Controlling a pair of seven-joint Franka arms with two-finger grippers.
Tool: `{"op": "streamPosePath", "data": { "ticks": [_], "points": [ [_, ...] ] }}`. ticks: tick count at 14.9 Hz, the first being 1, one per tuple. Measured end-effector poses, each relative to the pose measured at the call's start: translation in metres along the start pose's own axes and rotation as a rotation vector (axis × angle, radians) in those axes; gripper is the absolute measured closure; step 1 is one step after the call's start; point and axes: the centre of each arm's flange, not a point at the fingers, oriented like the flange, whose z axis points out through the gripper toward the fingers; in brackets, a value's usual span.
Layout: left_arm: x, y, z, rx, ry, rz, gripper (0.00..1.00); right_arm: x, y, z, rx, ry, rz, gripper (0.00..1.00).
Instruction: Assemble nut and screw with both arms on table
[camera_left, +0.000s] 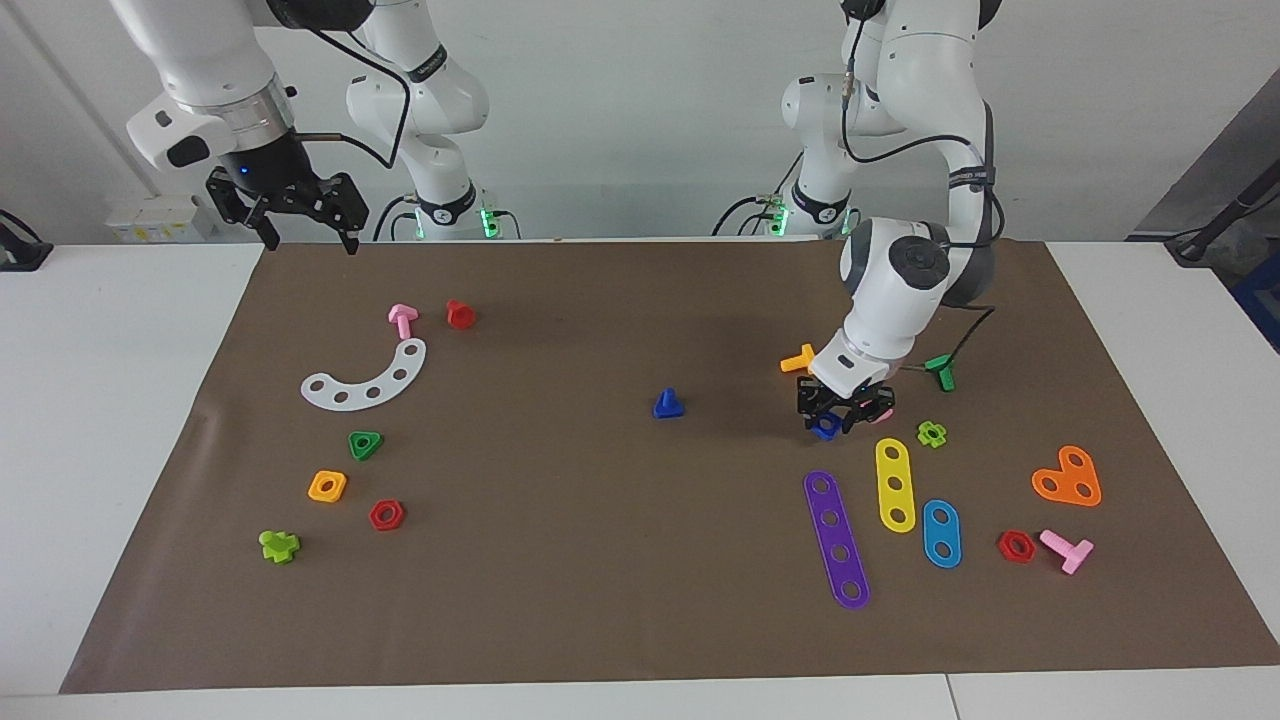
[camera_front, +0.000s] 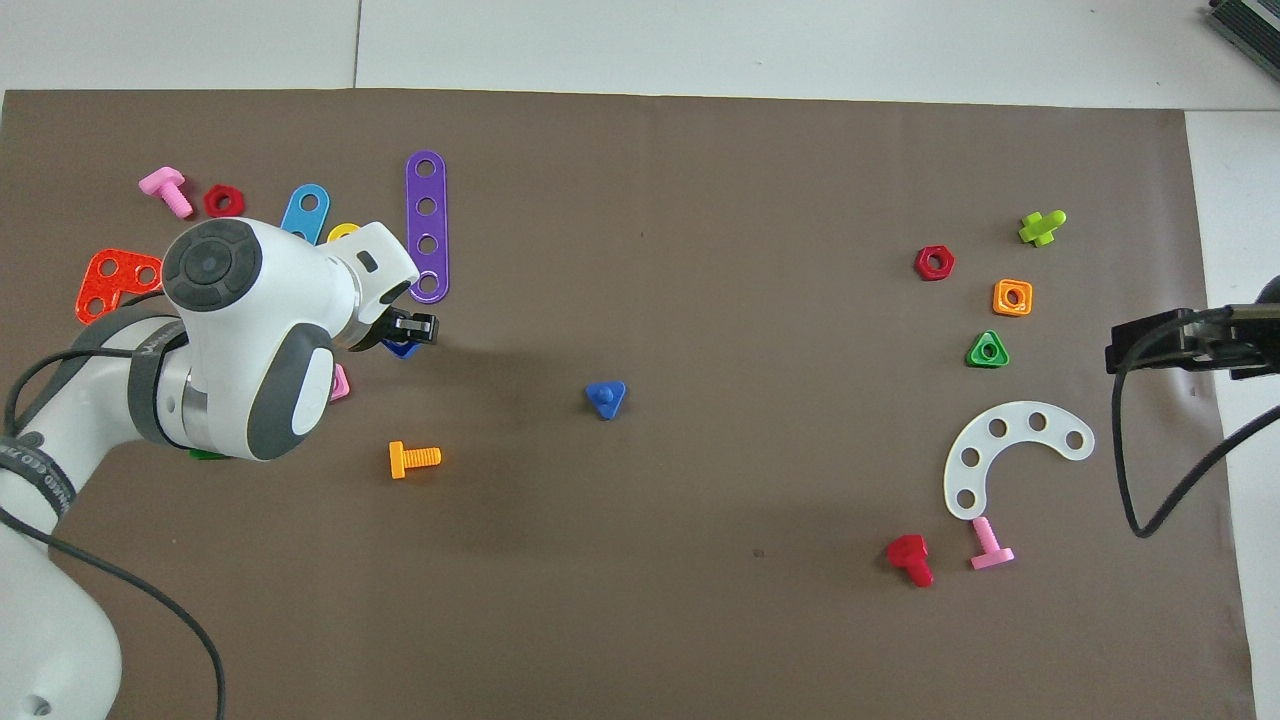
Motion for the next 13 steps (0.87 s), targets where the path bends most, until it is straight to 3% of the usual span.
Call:
{"op": "streamPosePath", "data": {
  "ticks": [7, 13],
  "points": [
    [-0.001, 0.100, -0.023, 0.010, 0.050, -0.071, 0.44, 0.000, 0.001, 0.000, 0.000, 0.000, 0.003, 0.00],
    [-0.008, 0.173, -0.034, -0.035, 0.073, -0.117, 0.44, 0.000, 0.002, 0.002, 0.000, -0.004, 0.009, 0.00]
  ]
}}
